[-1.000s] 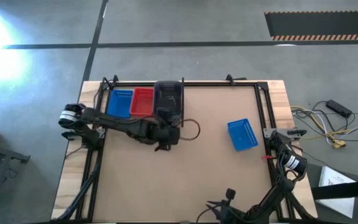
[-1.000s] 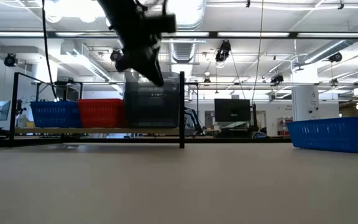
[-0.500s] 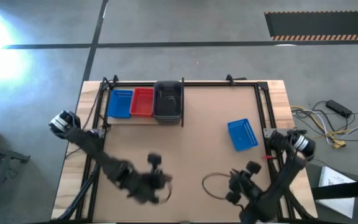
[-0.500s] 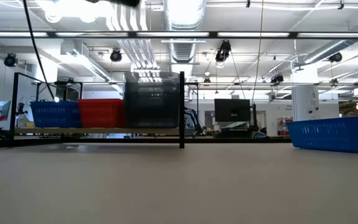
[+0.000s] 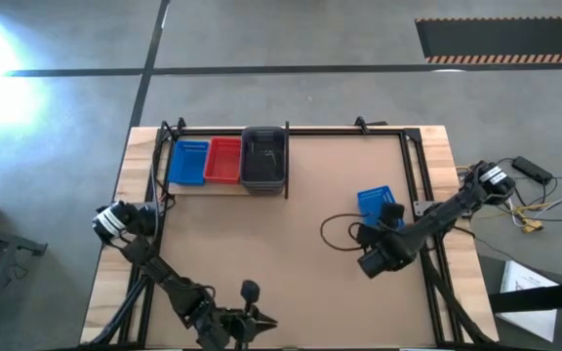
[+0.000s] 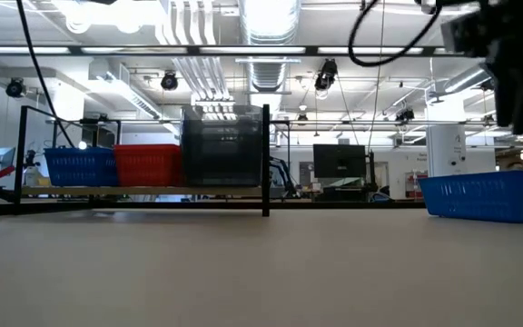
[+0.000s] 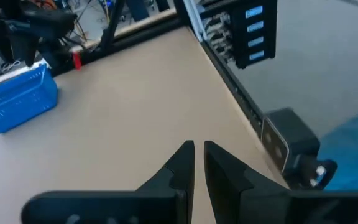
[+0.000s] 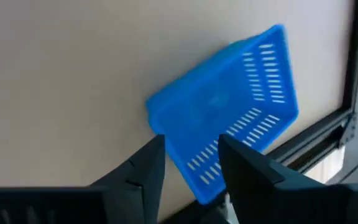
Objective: Stack baskets on shelf by color
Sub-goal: Stack the blue bin on the stacked blue bins on the shelf
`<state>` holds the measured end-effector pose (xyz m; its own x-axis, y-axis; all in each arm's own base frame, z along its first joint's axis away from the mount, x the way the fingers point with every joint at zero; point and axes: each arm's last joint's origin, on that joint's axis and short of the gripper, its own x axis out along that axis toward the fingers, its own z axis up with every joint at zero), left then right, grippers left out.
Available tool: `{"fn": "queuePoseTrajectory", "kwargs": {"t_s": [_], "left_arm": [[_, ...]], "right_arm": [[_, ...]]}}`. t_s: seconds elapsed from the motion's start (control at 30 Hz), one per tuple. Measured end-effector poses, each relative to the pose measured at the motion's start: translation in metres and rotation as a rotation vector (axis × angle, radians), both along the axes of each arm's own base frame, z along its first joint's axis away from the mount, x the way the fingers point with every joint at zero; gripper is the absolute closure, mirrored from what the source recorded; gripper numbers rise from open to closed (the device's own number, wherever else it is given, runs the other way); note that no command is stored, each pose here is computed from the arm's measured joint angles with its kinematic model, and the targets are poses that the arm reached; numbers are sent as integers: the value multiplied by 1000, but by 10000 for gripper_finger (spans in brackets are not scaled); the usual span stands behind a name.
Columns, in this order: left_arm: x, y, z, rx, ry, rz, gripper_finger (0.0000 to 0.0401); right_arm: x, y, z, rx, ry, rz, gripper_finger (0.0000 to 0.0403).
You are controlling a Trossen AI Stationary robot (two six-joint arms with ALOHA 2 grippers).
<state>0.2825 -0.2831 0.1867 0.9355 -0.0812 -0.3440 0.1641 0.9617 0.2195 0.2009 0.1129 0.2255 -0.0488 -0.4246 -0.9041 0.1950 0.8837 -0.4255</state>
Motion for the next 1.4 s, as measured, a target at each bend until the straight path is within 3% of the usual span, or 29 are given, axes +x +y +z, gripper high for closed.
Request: {"fn": "queuePoseTrajectory", "kwargs": {"t_s": [0.4,0.53,0.67,0.8,0.9,1.13,1.4], "left_arm": [[2,-1,-3,-12,-11,1,382],[2,-1,-3,-10,-10,1,382],[2,-1,-4,-11,-10,1,382],[2,-1,-3,-13,-12,1,382],[2,-1,-3,-14,-12,1,382],[-2,-2,0,19,-10,-18,382],[-27,-10,19,41,-7,-52,382]], "right_arm": [[-22,-13,-46,64,129,128,255],[-22,-15,-58,7,134,155,260],[-21,-15,-65,-2,130,166,285],[-11,-9,-66,53,26,173,346],[6,2,-61,136,-118,175,385],[68,40,-38,314,-470,186,393],[154,83,-36,352,-566,185,394]]}}
